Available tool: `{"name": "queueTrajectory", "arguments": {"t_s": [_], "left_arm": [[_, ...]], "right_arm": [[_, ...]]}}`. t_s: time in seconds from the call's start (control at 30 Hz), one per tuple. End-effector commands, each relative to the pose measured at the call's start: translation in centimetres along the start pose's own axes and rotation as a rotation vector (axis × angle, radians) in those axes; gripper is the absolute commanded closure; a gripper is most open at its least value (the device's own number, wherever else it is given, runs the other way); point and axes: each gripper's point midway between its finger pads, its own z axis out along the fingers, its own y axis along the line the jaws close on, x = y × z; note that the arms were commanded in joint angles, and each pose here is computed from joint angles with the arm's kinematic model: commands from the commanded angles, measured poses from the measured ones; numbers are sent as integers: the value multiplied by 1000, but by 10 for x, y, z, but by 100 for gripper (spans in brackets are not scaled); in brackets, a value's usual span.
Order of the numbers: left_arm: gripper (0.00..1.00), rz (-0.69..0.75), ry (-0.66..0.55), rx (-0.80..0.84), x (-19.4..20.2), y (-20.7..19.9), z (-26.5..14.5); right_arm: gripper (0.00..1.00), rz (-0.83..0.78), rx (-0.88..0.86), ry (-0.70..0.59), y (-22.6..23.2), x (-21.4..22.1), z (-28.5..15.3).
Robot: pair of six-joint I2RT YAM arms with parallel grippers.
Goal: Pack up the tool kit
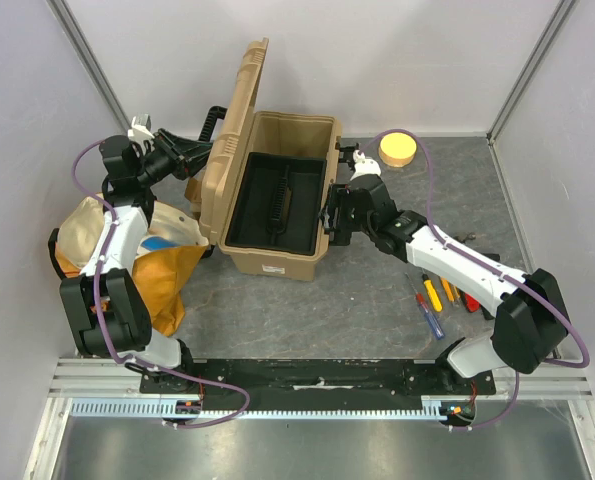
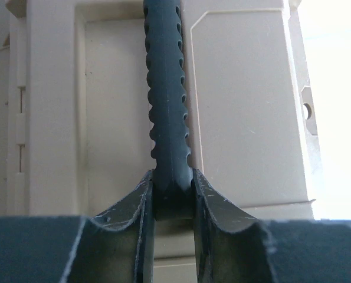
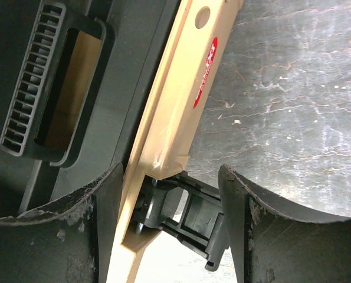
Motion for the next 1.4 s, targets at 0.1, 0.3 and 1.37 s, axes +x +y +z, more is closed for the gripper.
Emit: {"name": "queueTrajectory", "arguments": {"t_s": [0.1, 0.3, 1.37], "left_arm": [[98, 234, 13, 248, -9, -101, -17], [98, 216, 17, 227, -13, -88, -19], [38, 193, -88, 23, -28, -23, -53]], "right_arm": [[34, -67, 386, 59, -103, 15, -6], [35, -52, 437, 65, -129, 14, -13], [30, 82, 250, -123, -81, -65, -35]]}}
